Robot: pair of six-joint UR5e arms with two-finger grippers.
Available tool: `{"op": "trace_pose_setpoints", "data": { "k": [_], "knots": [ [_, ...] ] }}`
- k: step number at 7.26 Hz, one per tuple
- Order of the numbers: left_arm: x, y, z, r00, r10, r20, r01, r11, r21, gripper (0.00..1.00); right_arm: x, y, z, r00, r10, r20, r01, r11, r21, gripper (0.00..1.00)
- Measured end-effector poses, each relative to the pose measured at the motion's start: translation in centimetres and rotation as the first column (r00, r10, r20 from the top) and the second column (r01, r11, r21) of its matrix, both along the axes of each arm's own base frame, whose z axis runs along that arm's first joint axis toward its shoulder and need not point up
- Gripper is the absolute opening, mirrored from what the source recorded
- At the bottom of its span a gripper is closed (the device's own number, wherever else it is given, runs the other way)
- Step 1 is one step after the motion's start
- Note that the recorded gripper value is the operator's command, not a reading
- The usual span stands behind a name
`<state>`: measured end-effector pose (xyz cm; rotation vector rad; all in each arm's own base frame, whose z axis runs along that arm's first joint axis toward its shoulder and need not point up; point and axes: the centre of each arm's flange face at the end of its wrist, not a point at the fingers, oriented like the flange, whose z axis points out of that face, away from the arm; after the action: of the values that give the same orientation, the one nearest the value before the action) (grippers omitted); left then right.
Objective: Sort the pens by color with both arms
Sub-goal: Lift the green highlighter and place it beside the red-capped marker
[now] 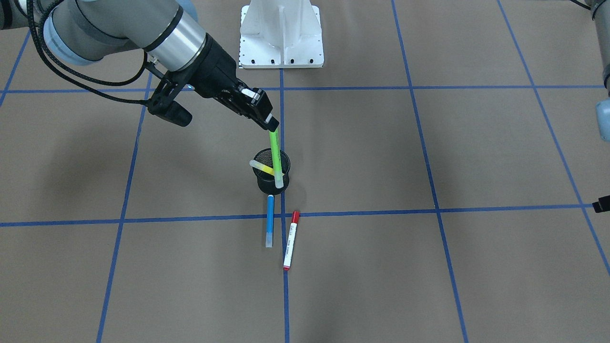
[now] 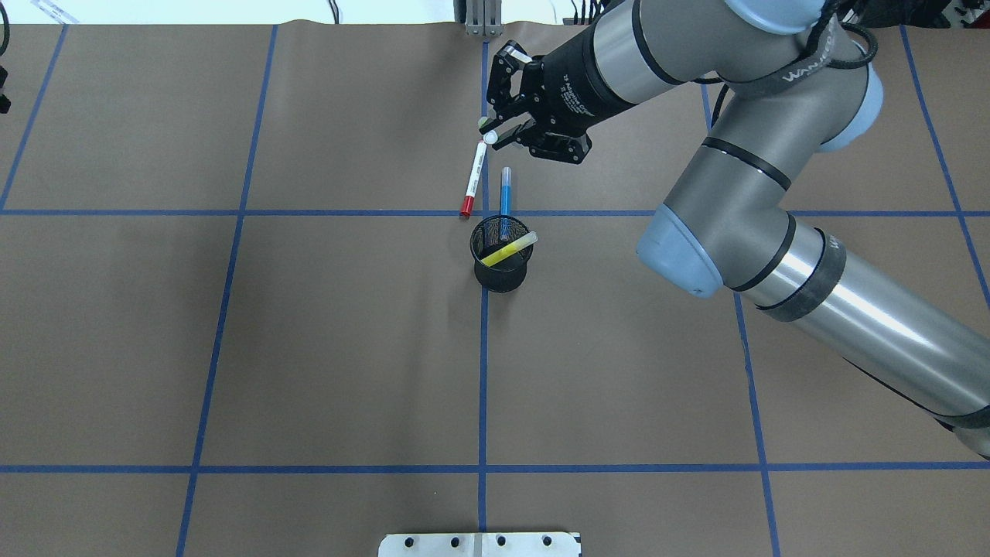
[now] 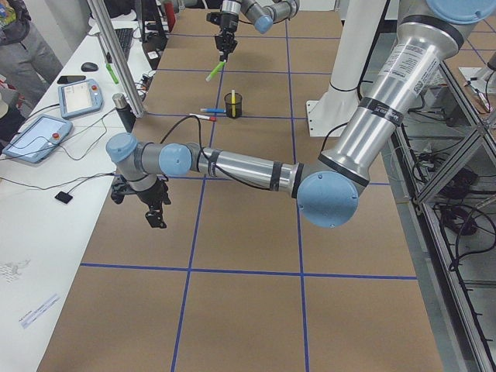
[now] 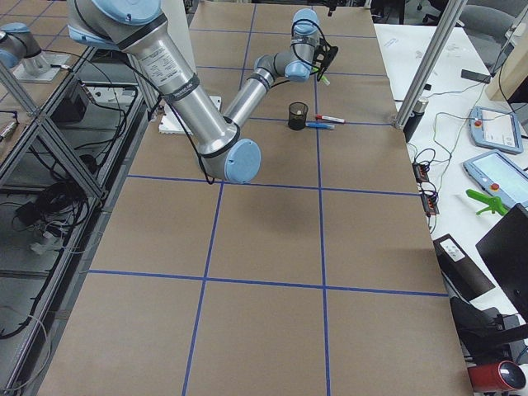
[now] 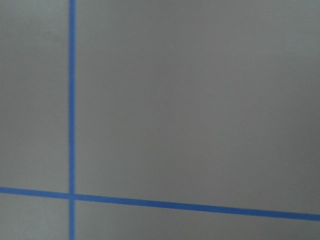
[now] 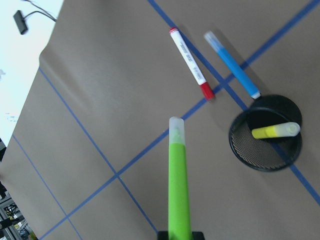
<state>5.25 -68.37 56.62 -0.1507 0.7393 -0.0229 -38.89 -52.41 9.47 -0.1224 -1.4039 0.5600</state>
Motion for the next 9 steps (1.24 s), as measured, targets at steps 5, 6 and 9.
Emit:
{"op": "trace_pose_setpoints", "data": {
  "k": [5, 6, 9],
  "knots": [
    [-2.2, 0.8, 1.4, 0.994, -0.033, -0.100, 0.030, 0.999, -0.033, 0.99, -12.2, -6.9, 2.6, 0.963, 0.210, -0.168, -0.141, 0.926, 0.350, 0.16],
    [-2.2, 0.8, 1.5, 0.995, -0.032, -0.100, 0.029, 0.999, -0.032, 0.99, -14.3, -6.2, 3.2, 0.963, 0.216, -0.160, -0.145, 0.919, 0.366, 0.18],
    [-2.0, 0.7, 1.6, 0.995, -0.029, -0.099, 0.025, 0.999, -0.034, 0.99, -18.6, -2.6, 5.2, 0.959, 0.221, -0.176, -0.140, 0.913, 0.384, 0.45]
  ]
}}
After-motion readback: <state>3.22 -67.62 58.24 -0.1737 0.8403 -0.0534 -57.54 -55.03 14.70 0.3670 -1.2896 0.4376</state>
